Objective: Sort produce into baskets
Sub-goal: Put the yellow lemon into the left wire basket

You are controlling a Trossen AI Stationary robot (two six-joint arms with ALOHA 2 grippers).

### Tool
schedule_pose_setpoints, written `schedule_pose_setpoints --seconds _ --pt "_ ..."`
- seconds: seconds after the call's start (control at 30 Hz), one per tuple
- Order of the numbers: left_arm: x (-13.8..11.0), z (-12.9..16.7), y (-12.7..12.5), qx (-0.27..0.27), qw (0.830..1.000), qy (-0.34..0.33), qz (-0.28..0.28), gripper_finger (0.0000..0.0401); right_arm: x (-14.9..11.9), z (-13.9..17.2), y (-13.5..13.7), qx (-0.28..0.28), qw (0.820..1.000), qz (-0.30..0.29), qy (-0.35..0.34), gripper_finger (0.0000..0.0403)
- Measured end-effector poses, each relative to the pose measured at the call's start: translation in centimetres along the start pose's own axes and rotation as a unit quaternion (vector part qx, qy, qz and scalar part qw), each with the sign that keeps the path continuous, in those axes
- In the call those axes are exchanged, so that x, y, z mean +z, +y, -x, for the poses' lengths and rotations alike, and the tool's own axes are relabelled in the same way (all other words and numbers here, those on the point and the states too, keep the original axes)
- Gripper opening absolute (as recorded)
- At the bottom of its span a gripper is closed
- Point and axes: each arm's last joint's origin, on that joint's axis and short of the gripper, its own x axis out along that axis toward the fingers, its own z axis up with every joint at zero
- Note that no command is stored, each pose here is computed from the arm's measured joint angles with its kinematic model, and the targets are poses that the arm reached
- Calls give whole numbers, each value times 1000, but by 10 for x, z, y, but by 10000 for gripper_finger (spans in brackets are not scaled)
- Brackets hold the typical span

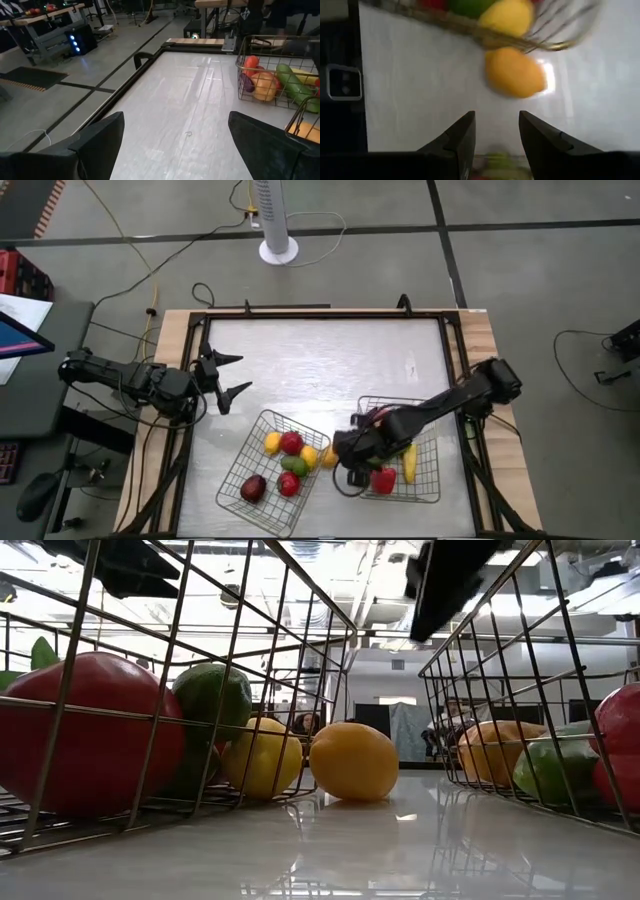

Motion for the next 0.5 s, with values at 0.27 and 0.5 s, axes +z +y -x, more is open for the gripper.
schedule_pose_setpoints --seconds 0.27,0.5 --pt "0 0 0 0 1000 0 0 345 21 -42 10 1 997 72 23 177" --pt "0 0 0 0 1000 1 -3 345 42 -44 -4 -57 994 96 -15 177"
